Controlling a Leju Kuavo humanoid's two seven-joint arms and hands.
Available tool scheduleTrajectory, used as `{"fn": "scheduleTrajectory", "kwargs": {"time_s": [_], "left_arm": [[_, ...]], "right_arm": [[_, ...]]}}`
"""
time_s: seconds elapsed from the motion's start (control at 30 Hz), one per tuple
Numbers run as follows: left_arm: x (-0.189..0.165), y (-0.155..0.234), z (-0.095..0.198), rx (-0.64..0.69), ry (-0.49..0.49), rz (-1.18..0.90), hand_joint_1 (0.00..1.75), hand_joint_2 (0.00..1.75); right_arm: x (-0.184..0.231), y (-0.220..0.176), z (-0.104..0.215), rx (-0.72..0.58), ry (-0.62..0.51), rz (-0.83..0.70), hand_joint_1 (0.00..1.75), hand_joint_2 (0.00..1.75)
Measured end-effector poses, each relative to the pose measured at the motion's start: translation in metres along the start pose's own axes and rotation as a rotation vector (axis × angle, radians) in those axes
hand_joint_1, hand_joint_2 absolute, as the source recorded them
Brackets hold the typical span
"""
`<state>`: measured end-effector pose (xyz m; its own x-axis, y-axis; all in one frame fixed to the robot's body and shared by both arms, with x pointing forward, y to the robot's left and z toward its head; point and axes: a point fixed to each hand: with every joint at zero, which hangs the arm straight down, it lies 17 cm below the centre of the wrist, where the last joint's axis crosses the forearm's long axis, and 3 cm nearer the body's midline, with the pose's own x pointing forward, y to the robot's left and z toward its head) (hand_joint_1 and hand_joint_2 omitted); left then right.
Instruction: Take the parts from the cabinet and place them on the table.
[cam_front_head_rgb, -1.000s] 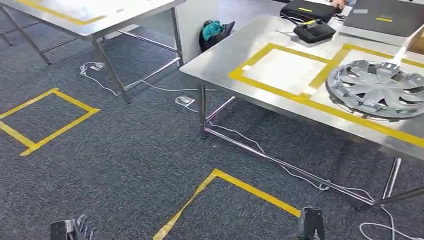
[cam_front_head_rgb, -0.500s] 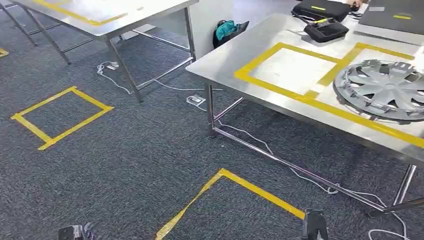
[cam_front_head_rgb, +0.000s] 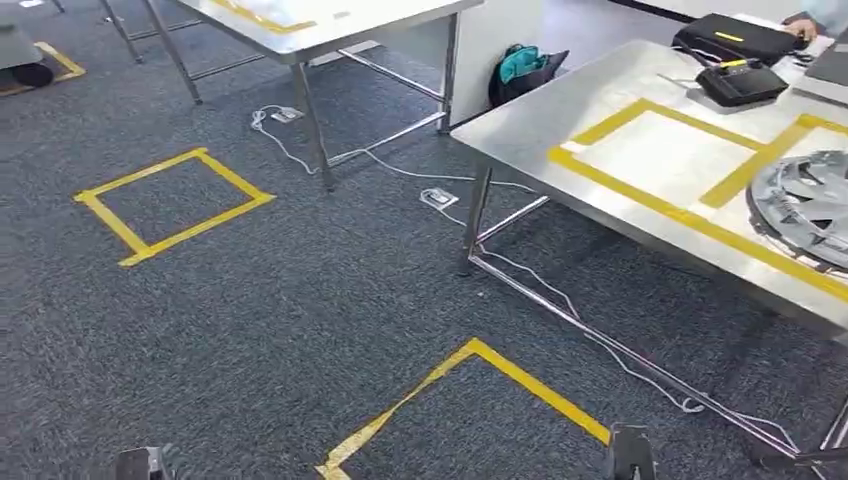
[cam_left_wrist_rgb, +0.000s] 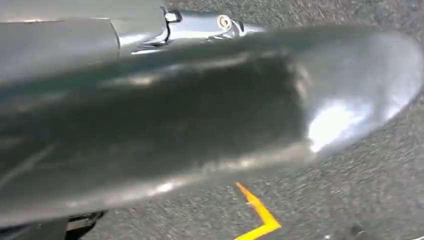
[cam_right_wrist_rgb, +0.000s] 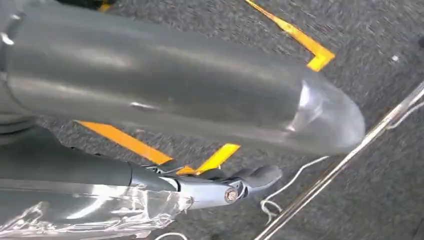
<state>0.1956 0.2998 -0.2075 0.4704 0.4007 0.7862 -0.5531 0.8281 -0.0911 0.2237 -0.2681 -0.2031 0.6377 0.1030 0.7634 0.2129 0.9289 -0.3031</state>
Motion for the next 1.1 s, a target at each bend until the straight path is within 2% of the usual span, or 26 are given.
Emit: {"fn": "scheduleTrajectory", "kwargs": {"time_s": [1.1], "left_arm": [[-0.012, 0.011, 0.007, 0.027, 0.028, 0.025, 0.0, 0.0]], "right_arm": [[-0.004, -0.003, 0.004, -0.013, -0.008, 0.019, 0.0, 0.0]]}}
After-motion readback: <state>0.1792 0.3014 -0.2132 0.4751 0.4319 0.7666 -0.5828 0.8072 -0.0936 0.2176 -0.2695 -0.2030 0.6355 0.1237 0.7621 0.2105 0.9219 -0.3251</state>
